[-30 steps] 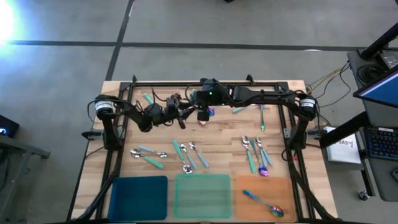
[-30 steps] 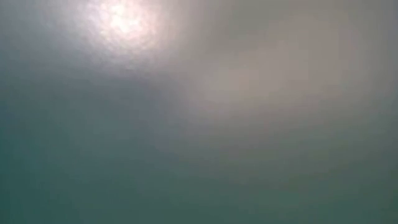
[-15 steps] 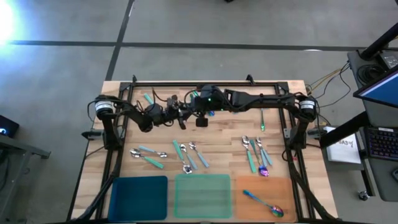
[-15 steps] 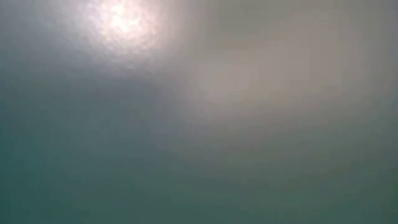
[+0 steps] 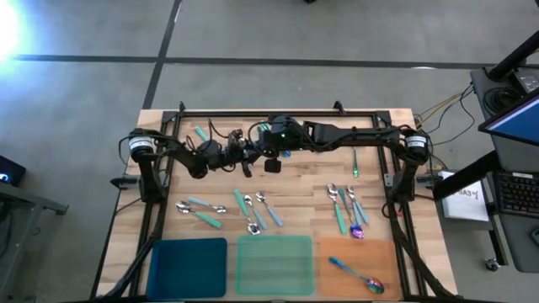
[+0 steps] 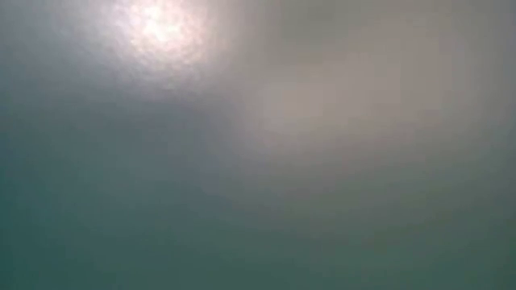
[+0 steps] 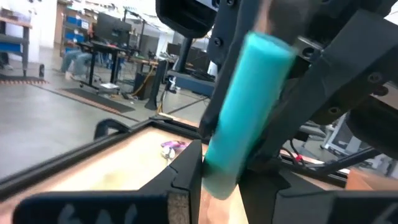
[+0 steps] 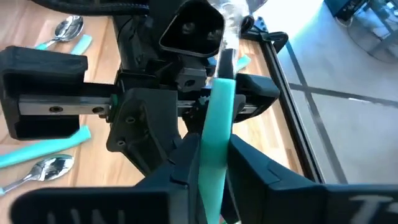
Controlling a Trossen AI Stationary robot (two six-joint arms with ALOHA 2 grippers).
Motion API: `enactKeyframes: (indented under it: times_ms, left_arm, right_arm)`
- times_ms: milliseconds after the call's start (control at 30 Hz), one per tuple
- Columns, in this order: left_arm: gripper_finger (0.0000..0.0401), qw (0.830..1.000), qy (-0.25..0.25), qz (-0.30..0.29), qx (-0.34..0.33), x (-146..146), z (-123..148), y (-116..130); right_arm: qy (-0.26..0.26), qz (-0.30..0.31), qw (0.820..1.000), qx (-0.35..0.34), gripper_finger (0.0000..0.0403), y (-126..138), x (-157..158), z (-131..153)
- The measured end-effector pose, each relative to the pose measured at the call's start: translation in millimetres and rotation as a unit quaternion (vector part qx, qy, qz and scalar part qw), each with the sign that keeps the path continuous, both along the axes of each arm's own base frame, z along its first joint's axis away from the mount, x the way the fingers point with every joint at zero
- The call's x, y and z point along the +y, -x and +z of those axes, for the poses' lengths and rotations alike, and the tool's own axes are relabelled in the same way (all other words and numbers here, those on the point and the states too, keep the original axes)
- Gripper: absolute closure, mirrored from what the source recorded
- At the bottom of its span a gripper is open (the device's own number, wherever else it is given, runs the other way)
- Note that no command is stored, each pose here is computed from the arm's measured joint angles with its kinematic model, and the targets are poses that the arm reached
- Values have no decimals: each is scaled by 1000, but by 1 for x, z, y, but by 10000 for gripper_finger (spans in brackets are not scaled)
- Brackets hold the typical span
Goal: Sort silverware by color (type)
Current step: Put the light green spoon into the light green bin
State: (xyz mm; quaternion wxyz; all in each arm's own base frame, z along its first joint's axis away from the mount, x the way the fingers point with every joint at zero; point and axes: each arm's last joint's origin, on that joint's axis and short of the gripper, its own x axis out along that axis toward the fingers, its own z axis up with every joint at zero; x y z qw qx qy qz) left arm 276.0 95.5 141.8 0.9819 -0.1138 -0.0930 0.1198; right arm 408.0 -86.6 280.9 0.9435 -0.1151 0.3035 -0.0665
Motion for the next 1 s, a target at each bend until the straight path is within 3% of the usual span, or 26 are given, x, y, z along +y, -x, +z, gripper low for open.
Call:
enactKeyframes:
  times_ms: [133,233,400,733,1000]
  left_arm:
    - [374,1000,23,0,2,0,-2,1]
    - [374,1000,28,2,-2,0,-2,3]
    - [374,997,67,-39,-4,-8,-4,1]
    - [374,981,78,-176,-32,-67,14,-31]
    - [371,960,117,-256,-5,-117,18,-46]
  right_arm:
    - [3,-24,999,29,296,8,0,2]
    - [14,-62,996,68,288,24,4,10]
    - [-36,-107,990,81,284,55,12,36]
    - [-115,-152,972,137,287,106,45,60]
    - [-119,-117,969,184,304,114,83,53]
